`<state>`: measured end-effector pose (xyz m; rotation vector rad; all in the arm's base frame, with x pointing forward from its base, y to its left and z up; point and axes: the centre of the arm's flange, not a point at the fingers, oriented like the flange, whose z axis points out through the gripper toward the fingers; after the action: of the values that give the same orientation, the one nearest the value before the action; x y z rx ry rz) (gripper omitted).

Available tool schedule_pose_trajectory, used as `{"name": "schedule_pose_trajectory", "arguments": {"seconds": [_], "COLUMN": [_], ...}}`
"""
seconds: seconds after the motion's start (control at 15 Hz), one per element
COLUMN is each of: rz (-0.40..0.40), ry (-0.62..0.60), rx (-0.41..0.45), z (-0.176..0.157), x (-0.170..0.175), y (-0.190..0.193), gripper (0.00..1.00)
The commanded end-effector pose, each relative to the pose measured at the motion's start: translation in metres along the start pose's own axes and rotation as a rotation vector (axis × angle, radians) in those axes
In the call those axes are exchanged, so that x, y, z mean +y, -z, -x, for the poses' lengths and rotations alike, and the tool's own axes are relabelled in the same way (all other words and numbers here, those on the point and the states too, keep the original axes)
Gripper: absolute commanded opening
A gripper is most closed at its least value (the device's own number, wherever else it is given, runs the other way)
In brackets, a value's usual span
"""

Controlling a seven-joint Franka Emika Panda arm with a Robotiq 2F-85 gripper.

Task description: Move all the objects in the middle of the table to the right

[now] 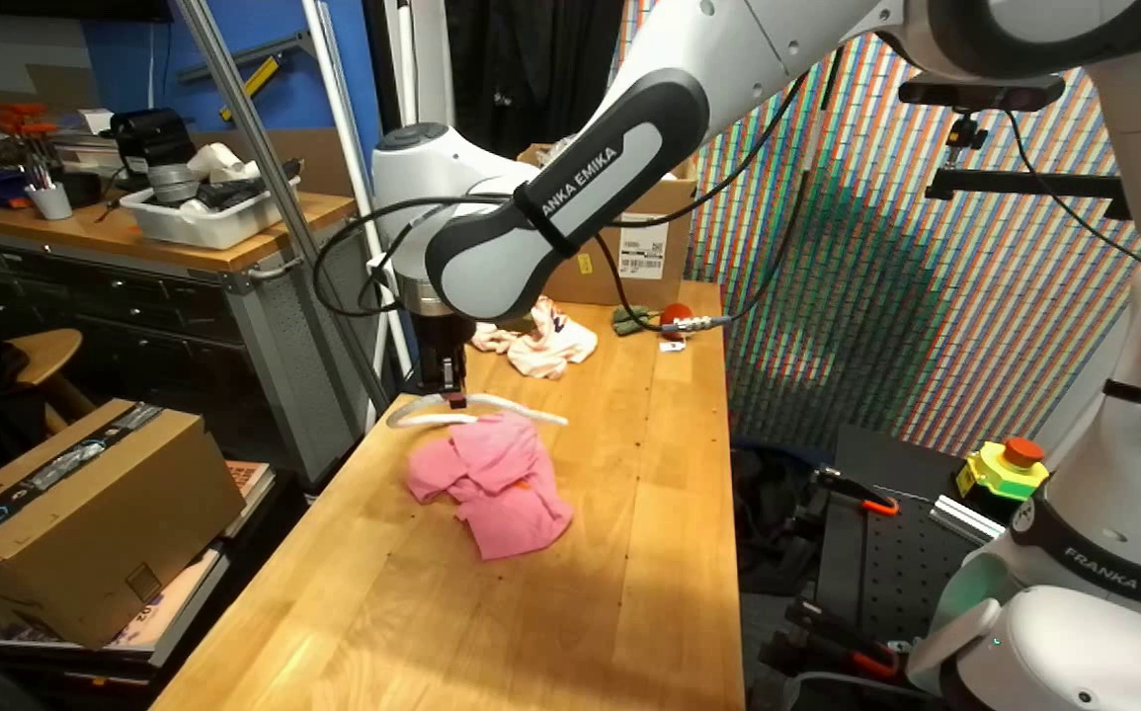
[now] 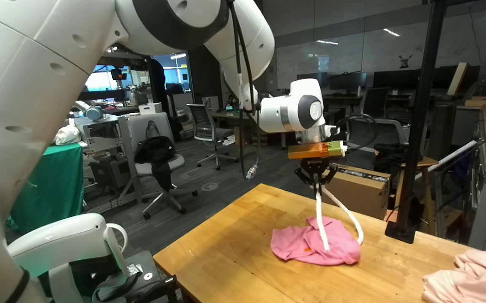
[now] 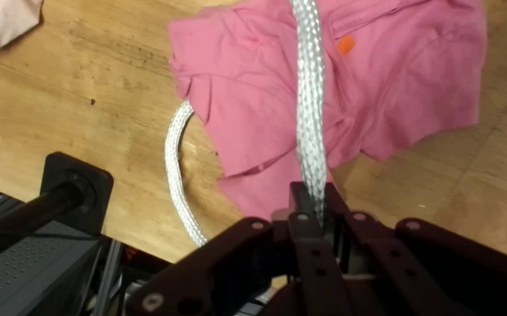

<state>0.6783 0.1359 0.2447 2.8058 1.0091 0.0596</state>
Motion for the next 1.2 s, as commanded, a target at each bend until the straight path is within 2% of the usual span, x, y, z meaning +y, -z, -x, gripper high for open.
{"name": "schedule_pose_trajectory", "arguments": {"seconds": [0.0, 0.4, 0.73, 1.13], "rz": [-0.048, -0.023, -0.034, 0.037], "ry": [0.082, 0.117, 0.138, 0.111], "rx": [0.033, 0.134, 0.212, 0.316], "z": [0.015, 0.022, 0.028, 0.037], "x": [0.002, 0.013, 0.016, 0.022], "y": [0.056, 0.138, 0.192, 0.257], "gripper": [0.06, 0.05, 0.05, 0.05]}}
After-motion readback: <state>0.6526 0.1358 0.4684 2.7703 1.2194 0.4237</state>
